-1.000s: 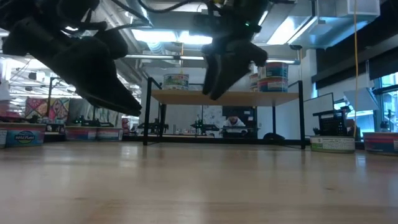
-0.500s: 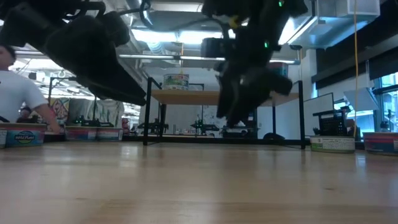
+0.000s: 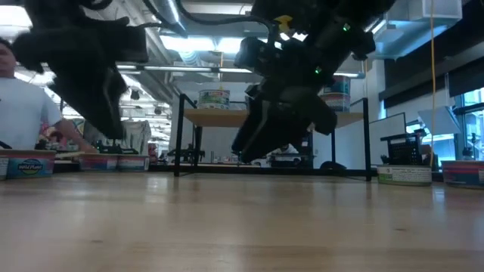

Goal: Stack canned seafood by type on shelf
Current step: Put the green white tuna can on the shelf

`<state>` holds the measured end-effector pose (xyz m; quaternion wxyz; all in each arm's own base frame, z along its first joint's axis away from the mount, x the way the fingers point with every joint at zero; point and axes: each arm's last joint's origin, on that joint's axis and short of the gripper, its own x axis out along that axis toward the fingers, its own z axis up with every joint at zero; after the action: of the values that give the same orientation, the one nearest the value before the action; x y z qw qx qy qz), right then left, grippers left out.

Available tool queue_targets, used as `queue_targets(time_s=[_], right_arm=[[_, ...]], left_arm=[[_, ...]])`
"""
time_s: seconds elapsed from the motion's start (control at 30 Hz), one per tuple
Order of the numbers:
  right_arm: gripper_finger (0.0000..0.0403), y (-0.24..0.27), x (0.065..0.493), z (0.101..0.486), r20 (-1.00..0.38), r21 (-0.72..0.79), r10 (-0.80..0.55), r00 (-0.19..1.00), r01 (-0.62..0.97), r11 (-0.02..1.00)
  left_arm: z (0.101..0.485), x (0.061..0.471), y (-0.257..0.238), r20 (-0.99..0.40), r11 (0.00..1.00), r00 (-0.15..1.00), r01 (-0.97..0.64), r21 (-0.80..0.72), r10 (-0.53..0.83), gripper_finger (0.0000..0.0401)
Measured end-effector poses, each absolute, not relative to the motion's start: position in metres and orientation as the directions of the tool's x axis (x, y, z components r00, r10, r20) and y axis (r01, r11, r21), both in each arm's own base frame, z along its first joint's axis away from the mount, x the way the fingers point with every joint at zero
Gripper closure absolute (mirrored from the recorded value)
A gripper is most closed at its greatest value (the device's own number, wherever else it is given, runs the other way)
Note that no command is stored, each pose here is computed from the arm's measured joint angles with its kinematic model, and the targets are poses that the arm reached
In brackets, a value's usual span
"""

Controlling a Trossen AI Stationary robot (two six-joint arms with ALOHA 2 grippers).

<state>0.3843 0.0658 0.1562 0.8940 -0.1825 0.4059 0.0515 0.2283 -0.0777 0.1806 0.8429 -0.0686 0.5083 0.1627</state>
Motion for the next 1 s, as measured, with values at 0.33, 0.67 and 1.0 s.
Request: queue_targets(time_s=[0.33, 0.67, 1.0], right_arm=[[0.0162, 0.066, 0.387, 0.157, -0.693, -0.303, -0.041, 0.720, -0.238, 0.923], [0.0162, 0.064, 0.390, 0.159, -0.669, -0.318, -0.034, 0.742, -0.245, 0.916], [0.0162, 0.065, 0.390, 0.159, -0.670, -0.319, -0.033, 0.742, -0.248, 0.915]], left_arm=[[0.198, 0.189, -0.068, -0.973, 0.730, -0.092, -0.647, 0.220, 0.211, 0.0141], [0.188, 0.180, -0.068, -0.924, 0.668, -0.345, -0.649, 0.363, 0.166, 0.0217], [0.158, 0.181, -0.072, -0.921, 0.802, -0.384, -0.530, 0.276, 0.063, 0.0272]])
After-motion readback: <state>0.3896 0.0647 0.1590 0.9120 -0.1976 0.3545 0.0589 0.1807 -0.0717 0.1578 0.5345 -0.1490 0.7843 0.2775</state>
